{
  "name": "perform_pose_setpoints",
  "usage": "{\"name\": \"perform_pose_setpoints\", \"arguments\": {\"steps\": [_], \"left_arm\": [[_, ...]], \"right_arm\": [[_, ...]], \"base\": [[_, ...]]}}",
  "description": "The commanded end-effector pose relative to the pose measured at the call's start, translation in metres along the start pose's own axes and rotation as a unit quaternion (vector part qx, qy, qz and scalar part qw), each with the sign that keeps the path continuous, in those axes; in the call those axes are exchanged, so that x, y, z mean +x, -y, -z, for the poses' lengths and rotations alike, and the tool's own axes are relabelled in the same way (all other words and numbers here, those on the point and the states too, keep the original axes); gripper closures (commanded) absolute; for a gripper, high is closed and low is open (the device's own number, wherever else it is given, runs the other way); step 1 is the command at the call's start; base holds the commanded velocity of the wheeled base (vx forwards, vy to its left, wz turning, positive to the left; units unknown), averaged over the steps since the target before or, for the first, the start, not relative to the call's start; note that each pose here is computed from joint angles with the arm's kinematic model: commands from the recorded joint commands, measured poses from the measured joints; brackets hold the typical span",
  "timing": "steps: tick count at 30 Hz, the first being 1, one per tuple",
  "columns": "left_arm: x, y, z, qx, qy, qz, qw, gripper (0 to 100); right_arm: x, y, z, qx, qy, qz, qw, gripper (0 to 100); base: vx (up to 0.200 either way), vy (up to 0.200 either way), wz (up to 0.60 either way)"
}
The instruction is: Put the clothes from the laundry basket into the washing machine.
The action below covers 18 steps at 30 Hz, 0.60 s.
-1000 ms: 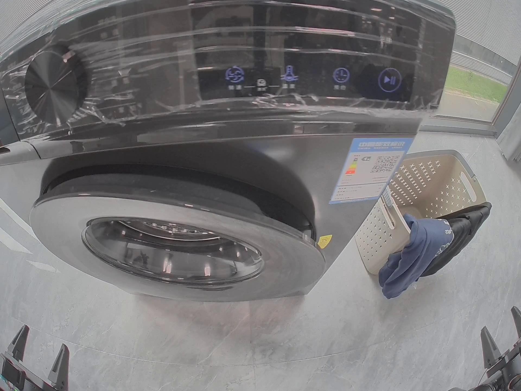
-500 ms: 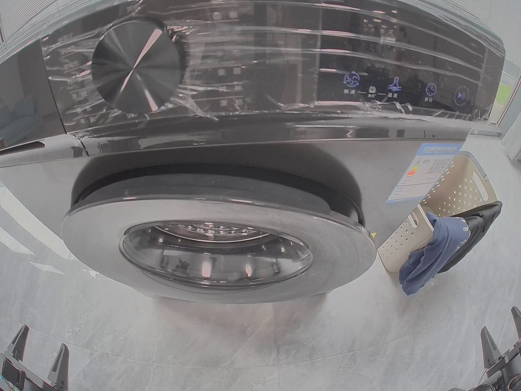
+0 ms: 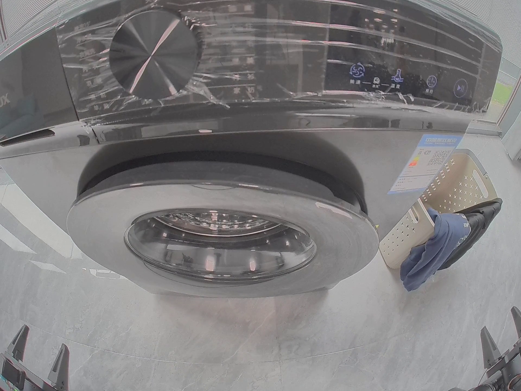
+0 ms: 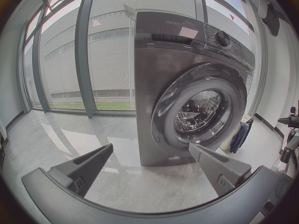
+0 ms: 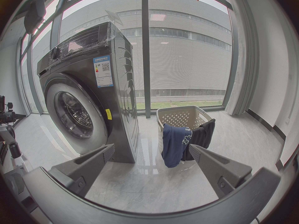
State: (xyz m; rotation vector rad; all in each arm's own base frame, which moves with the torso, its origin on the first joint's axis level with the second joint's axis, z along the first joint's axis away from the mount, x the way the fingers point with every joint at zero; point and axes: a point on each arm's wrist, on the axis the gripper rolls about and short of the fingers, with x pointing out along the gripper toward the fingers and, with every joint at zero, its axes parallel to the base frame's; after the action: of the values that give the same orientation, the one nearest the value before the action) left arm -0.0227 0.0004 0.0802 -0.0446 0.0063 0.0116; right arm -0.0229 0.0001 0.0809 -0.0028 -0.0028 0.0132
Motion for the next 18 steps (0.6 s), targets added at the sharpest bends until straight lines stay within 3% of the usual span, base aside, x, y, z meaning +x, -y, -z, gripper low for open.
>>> {"name": "perform_pose_setpoints", "arguments": {"steps": [1,8,18], "left_arm": [[0.0002,-0.0002,0.0043,-0.001,-0.001,0.0,1.0,0],[0.0002,-0.0002,0.0043,-0.001,-0.001,0.0,1.0,0],[0.0002,-0.0002,0.0043,0.0,-0.001,0.001,1.0,0]], "right_arm": [[-0.0001,0.0,0.0048,-0.001,0.0,0.0,1.0,0],[-0.0001,0.0,0.0047,0.0,0.001,0.0,1.0,0],[-0.0001,0.0,0.0047,-0.001,0.001,0.0,1.0,0]], "base": [[0.0,0.0,0.0],[0.0,0.0,0.51],[0.0,0.0,0.0]]}}
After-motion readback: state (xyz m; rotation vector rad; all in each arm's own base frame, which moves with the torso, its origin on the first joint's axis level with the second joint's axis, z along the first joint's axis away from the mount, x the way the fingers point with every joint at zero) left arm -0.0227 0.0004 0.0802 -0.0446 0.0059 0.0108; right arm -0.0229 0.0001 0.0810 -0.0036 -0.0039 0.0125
